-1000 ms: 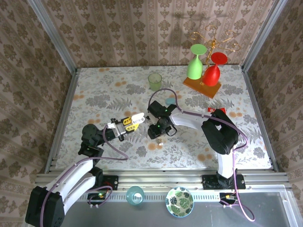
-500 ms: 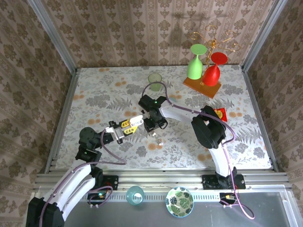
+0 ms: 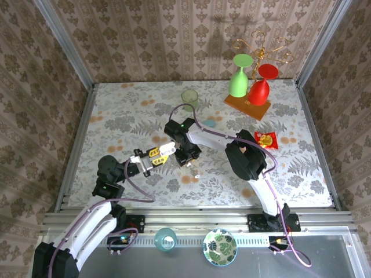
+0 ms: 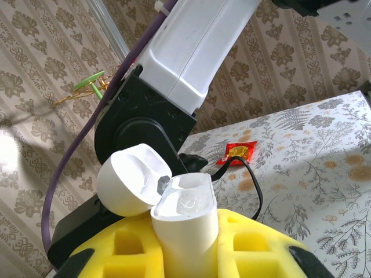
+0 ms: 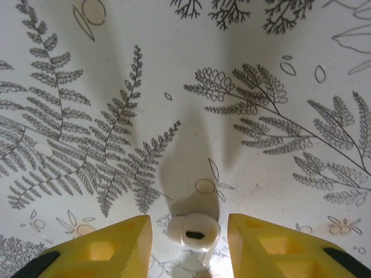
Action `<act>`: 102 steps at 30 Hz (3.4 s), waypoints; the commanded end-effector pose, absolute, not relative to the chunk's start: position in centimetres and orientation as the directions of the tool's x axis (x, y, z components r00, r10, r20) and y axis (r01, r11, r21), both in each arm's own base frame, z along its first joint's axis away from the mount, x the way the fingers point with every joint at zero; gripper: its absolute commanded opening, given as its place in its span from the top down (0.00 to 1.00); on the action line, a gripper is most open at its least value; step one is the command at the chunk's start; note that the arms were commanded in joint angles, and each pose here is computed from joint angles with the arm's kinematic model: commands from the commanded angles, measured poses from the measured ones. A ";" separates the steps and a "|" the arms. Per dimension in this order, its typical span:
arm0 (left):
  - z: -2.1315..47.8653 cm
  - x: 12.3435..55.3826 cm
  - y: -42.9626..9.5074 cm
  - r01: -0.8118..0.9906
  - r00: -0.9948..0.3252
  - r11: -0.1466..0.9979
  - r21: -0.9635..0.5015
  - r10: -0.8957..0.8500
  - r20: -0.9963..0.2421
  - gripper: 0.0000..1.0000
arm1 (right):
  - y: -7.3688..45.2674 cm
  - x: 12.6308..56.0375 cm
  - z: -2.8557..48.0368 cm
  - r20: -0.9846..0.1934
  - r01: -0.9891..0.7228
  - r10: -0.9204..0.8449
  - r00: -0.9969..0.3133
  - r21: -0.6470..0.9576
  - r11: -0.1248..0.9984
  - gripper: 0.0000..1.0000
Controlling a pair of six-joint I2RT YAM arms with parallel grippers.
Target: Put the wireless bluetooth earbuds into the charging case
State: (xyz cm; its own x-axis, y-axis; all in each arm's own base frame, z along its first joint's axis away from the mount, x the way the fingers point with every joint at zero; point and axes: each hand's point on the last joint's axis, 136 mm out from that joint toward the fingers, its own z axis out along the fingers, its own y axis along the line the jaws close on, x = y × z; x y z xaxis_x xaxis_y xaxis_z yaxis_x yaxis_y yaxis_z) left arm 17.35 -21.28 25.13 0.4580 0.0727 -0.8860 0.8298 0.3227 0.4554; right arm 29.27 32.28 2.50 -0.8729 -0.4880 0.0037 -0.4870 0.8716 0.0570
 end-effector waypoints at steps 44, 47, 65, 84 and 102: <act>24.1 18.7 -21.5 0.838 0.426 0.336 0.429 0.087 -0.900 0.97 | 28.6 33.3 14.8 -0.440 -0.430 -0.352 -0.826 0.089 0.898 0.75; 23.8 19.1 -21.6 0.847 0.406 0.338 0.411 0.088 -0.910 0.97 | 28.8 33.5 17.9 -0.536 -0.456 -0.333 -0.776 0.111 0.883 0.75; 23.8 22.4 -22.0 0.873 0.238 0.433 0.227 0.028 -0.971 0.97 | 33.1 30.2 30.7 -0.899 -0.706 -0.216 -0.380 0.131 0.696 0.76; 26.1 22.7 -22.7 0.890 0.196 0.432 0.147 -0.071 -0.978 0.97 | 36.0 28.9 29.9 -0.914 -0.765 -0.192 -0.357 0.168 0.622 0.78; 27.5 23.3 -22.3 0.863 0.201 0.489 0.123 -0.110 -0.973 0.97 | 36.3 29.8 26.8 -0.895 -0.748 -0.235 -0.380 0.148 0.647 0.79</act>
State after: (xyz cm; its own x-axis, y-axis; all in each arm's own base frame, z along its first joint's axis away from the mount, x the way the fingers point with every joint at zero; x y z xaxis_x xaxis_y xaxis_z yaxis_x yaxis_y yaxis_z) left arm 23.01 -22.56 24.51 0.1497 -0.0490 -0.9875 0.8819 0.4581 0.1110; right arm 29.66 35.92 27.39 -0.3963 -0.2260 -0.8899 -0.7416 0.6501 0.1652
